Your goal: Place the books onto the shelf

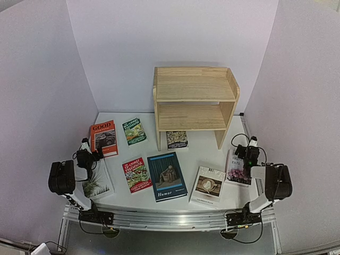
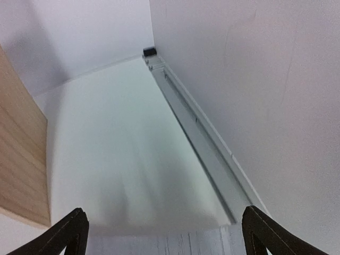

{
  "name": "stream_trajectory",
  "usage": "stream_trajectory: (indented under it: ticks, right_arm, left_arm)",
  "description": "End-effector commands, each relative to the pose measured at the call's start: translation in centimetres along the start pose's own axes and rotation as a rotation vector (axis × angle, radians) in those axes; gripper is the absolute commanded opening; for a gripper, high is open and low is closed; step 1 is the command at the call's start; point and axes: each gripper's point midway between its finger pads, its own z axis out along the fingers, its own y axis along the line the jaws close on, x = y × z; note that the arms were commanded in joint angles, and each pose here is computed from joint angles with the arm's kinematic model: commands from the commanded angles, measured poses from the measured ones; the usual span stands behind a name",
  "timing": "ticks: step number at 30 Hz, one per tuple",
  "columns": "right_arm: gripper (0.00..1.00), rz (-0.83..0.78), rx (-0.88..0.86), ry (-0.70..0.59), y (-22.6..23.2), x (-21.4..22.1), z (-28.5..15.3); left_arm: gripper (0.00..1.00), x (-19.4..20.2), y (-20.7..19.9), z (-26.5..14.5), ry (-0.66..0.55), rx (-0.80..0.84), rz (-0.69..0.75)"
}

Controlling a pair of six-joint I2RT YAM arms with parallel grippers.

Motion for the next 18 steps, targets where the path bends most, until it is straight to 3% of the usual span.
stream_trajectory:
  ticks: [1, 6, 11, 15, 18]
  right_arm:
    - [0.98, 0.100, 0.013, -0.093, 0.3, -7.4, -2.3]
    - [0.98, 0.193, -0.258, -0.047, 4.9, -11.2, -5.7]
    - [0.98, 0.319, -0.557, 0.065, 9.6, -11.9, -10.1]
    - [0.98, 0.252, -0.671, 0.254, 14.4, -8.4, -13.0]
    - [0.98, 0.119, -0.737, 0.398, 19.3, -4.0, -15.1]
  left_arm:
    - [1.00, -1.1, -0.1, 0.4, -0.027, -0.001, 0.011]
    - [1.00, -1.7, -0.7, -0.1, -0.043, 0.032, 0.020]
    - [1.00, -5.8, -2.4, -2.3, -0.042, 0.091, 0.025]
    - [1.00, -10.1, -3.6, -4.5, -0.076, 0.118, -0.057]
    - [1.00, -11.5, -7.6, -6.5, -0.029, 0.302, -0.031]
